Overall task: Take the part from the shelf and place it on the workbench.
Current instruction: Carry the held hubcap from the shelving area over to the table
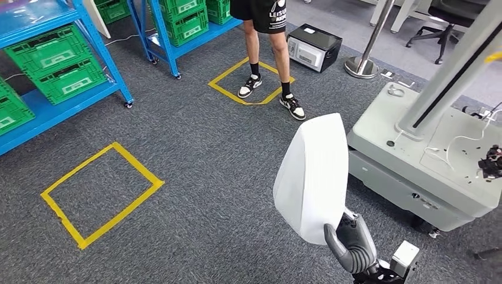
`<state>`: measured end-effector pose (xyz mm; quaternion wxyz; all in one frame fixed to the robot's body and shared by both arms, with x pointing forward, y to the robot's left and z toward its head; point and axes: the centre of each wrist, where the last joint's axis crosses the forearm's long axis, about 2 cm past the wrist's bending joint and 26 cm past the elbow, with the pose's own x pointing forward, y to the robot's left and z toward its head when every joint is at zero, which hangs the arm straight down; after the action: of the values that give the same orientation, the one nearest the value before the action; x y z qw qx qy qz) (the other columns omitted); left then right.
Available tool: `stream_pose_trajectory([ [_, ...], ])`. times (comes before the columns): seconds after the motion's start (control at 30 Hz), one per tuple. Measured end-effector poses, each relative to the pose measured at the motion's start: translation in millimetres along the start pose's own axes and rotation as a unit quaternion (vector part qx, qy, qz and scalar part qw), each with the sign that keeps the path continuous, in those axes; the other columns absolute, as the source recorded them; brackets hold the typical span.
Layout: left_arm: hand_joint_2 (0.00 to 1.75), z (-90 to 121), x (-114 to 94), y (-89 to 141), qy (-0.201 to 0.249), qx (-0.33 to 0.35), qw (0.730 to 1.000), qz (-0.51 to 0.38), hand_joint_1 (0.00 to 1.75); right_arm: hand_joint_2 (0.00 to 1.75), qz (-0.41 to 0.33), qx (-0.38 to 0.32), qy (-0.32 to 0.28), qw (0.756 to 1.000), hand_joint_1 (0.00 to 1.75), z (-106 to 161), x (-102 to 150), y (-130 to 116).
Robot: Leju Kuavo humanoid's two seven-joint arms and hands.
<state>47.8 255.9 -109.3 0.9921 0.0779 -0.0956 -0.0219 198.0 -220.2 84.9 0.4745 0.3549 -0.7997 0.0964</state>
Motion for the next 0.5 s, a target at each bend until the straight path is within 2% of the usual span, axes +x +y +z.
stream_pose_trajectory([
  [0.17,1.75,-0.5,2.3,2.0,0.015,0.009,0.999,0.051,0.00,1.75,-0.002,0.004,-0.001,1.000,1.75,-5.4,-5.3,-1.4],
  [0.5,1.75,-2.3,-4.2,11.8,0.008,0.008,0.999,0.036,0.00,1.75,0.000,-0.013,0.010,1.000,1.75,-6.1,-16.4,-2.0],
])
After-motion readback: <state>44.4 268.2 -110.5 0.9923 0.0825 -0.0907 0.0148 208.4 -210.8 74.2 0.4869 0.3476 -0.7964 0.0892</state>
